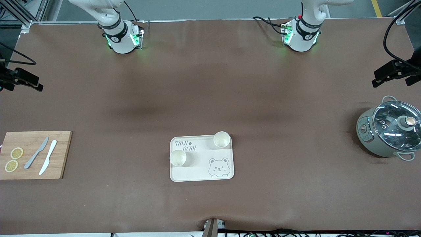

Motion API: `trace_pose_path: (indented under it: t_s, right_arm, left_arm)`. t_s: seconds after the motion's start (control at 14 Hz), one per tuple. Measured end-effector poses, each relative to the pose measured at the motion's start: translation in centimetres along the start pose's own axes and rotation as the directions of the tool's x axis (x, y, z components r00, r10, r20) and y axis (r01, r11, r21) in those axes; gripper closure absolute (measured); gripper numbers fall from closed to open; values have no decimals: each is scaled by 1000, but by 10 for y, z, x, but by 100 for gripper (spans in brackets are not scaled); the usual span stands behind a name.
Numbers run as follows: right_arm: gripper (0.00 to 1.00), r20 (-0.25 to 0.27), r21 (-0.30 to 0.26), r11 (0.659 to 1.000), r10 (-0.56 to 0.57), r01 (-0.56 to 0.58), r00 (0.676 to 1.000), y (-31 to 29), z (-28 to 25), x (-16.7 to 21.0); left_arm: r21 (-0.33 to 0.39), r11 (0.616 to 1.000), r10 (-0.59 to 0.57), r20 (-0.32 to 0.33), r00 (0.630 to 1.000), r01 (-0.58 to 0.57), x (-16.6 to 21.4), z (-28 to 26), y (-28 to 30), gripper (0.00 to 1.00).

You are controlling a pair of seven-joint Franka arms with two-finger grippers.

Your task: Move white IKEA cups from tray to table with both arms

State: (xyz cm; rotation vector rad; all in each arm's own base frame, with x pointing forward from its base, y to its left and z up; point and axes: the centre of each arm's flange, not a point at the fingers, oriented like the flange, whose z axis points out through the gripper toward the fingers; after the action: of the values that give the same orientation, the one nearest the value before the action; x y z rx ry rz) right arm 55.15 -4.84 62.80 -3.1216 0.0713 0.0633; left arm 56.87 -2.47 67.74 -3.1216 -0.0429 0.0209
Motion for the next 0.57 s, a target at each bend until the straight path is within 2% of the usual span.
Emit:
trace_pose_path:
  t_s: [0.57]
  right_arm:
    - [0,6,0,1000,0,0,1000,0,4,3]
  left_arm:
    - [0,1000,5,7,1000,-5,0,3,3,0]
